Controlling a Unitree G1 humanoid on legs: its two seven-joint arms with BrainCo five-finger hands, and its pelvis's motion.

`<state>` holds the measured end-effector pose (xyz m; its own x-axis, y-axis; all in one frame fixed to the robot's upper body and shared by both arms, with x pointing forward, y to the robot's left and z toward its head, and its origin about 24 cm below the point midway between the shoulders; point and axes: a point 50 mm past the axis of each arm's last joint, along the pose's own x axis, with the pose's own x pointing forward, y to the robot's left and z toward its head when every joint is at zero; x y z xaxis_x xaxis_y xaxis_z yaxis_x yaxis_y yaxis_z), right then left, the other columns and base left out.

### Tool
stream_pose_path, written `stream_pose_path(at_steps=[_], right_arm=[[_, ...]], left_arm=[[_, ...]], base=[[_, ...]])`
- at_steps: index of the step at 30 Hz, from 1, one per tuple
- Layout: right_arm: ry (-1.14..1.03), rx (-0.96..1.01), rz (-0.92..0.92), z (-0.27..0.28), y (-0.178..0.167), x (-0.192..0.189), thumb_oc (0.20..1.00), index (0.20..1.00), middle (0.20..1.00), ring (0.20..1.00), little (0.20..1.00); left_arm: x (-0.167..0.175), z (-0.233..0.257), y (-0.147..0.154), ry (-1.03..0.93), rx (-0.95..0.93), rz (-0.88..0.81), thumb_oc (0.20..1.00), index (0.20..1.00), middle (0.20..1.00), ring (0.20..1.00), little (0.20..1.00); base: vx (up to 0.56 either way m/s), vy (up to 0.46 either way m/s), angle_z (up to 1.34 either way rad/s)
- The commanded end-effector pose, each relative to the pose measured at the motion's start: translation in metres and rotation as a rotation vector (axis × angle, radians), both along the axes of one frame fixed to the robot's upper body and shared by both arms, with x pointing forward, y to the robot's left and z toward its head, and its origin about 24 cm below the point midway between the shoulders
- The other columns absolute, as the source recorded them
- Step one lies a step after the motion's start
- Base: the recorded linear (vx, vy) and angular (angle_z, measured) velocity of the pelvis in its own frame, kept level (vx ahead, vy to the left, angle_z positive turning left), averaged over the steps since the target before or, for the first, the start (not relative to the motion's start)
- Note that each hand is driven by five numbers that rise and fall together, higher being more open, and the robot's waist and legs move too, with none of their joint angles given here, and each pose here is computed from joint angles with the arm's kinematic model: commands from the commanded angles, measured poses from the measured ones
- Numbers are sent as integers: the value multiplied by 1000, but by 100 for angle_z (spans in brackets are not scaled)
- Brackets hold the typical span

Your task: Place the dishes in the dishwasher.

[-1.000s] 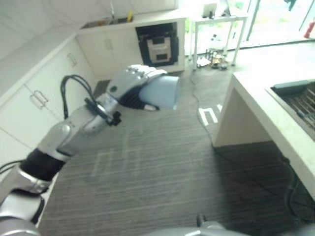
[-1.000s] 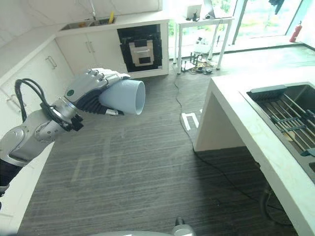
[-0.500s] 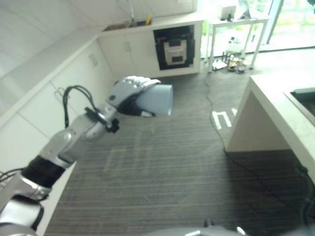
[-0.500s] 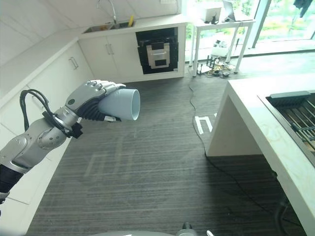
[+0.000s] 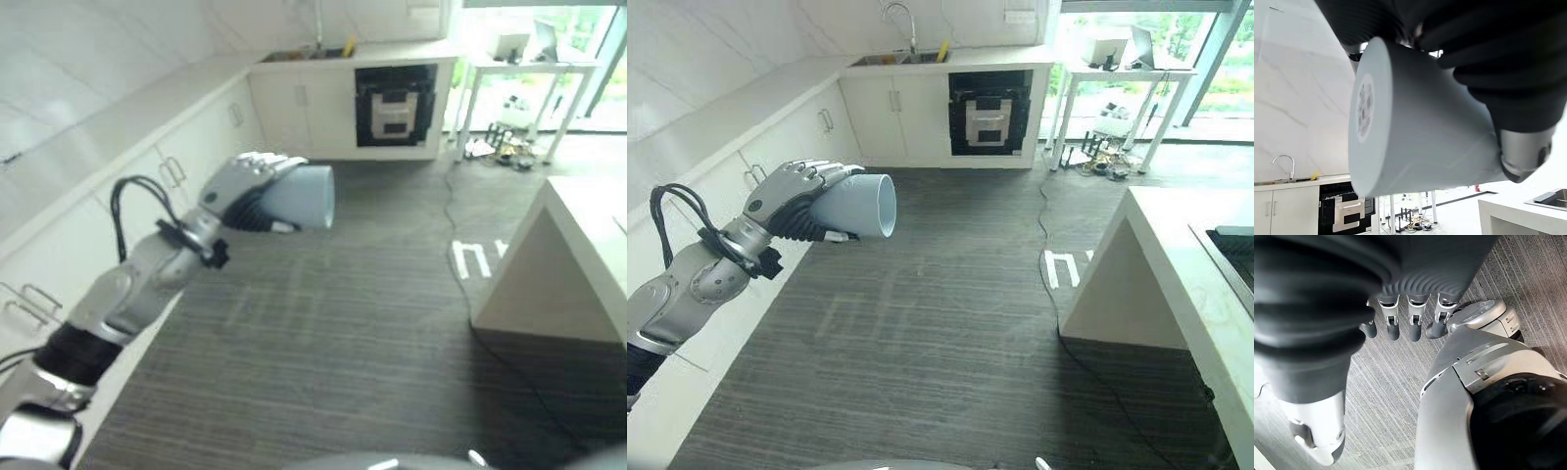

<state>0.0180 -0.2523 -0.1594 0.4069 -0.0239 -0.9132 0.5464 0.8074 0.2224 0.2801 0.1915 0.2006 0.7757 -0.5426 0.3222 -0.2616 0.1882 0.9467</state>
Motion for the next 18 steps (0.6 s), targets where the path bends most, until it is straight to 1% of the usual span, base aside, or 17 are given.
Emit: stream_pose_path(at_steps=[1, 6, 8, 9, 11, 14, 18], right_arm=[[-67, -3, 143, 0, 16, 56, 1000, 1000, 1000, 1000, 1000], [-115, -39, 117, 4, 14, 72, 1000, 1000, 1000, 1000, 1000], [-107, -95, 92, 5, 11, 77, 1000, 1000, 1000, 1000, 1000], [-99, -109, 104, 5, 10, 77, 1000, 1000, 1000, 1000, 1000], [-78, -137, 204, 4, 10, 73, 1000, 1000, 1000, 1000, 1000], [-106, -131, 206, 5, 12, 74, 1000, 1000, 1000, 1000, 1000], [-120, -131, 206, 6, 12, 79, 1000, 1000, 1000, 1000, 1000]], left_arm=[[26, 9, -7, -139, -197, -5, 200, 200, 200, 200, 200], [25, 0, -8, -93, -201, 1, 200, 200, 200, 200, 200], [27, 0, -5, -79, -222, 14, 200, 200, 200, 200, 200], [27, 0, -3, -77, -238, 21, 200, 200, 200, 200, 200], [26, -2, 4, -90, -286, 45, 200, 200, 200, 200, 200], [22, -5, 10, -106, -346, 68, 200, 200, 200, 200, 200], [22, -8, 13, -114, -354, 88, 200, 200, 200, 200, 200]], base=[[45, -4, 18], [85, -55, 8], [56, -117, 8], [57, -124, 3], [46, -130, 1], [31, -133, -2], [34, -141, -3]])
